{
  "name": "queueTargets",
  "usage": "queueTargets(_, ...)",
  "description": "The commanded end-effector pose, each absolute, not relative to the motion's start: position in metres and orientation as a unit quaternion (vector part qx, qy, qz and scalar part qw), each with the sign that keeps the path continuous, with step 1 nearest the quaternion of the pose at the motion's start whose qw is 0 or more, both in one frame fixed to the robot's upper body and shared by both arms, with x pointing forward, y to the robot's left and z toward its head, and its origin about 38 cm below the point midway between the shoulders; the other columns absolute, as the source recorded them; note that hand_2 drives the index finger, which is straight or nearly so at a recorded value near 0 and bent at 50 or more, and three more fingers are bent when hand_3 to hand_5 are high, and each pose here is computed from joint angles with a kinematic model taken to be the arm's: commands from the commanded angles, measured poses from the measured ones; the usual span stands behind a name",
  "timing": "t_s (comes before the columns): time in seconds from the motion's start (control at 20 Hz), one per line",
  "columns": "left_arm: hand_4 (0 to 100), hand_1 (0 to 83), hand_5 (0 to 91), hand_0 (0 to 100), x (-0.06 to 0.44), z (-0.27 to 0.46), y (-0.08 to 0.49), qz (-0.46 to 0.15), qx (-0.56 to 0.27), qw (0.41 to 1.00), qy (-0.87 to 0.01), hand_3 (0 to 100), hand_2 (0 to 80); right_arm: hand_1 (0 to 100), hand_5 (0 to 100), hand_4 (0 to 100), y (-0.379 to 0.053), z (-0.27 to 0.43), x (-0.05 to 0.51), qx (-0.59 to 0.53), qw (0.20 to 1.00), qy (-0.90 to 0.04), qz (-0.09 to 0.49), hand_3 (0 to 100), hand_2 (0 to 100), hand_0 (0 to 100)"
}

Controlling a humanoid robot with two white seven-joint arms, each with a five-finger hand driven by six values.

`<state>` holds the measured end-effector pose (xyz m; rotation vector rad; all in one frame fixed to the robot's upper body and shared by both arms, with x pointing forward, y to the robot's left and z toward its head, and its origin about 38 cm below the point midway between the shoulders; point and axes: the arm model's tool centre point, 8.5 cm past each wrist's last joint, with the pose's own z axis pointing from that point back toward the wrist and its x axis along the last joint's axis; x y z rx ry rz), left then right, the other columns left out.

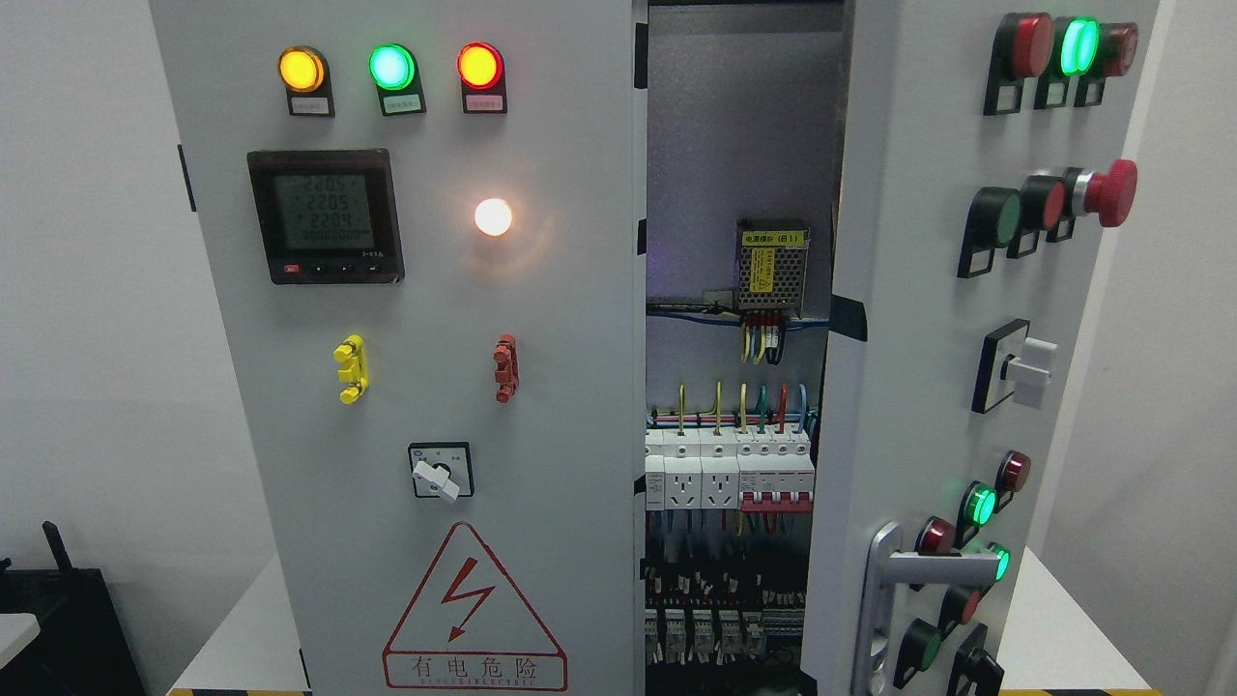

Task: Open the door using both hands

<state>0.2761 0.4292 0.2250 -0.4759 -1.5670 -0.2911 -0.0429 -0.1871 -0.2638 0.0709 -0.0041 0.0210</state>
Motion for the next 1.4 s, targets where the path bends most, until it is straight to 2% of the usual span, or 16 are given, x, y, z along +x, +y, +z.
queueTargets(0.0,4,0.0,0.0,0,0.303,0.282,0.414,-0.185,-0.223,0.632,-0.719,0,0.0,0,0,0,-0.186,-0.264,-0.043,0.036,0.999,-0.002,0.010,0,0,0)
queueTargets(0.15,4,0.0,0.0,0,0.309,0.303,0.397,-0.224,-0.253,0.607,-0.719,0,0.0,0,0,0,-0.187,-0.264,-0.043,0.035,0.999,-0.002,0.011,0,0,0)
queueTargets(0.45,4,0.0,0.0,0,0.321,0.309,0.378,-0.252,-0.272,0.602,-0.707,0,0.0,0,0,0,-0.187,-0.264,-0.043,0.035,0.999,-0.002,0.011,0,0,0)
queueTargets(0.85,4,0.0,0.0,0,0.325,0.347,0.365,-0.253,-0.318,0.601,-0.688,0,0.0,0,0,0,-0.187,-0.264,-0.043,0.035,0.999,-0.002,0.011,0,0,0)
queueTargets(1.35,4,0.0,0.0,0,0.351,0.343,0.331,-0.259,-0.367,0.606,-0.656,0,0.0,0,0,0,-0.187,-0.264,-0.043,0.035,0.999,-0.002,0.011,0,0,0)
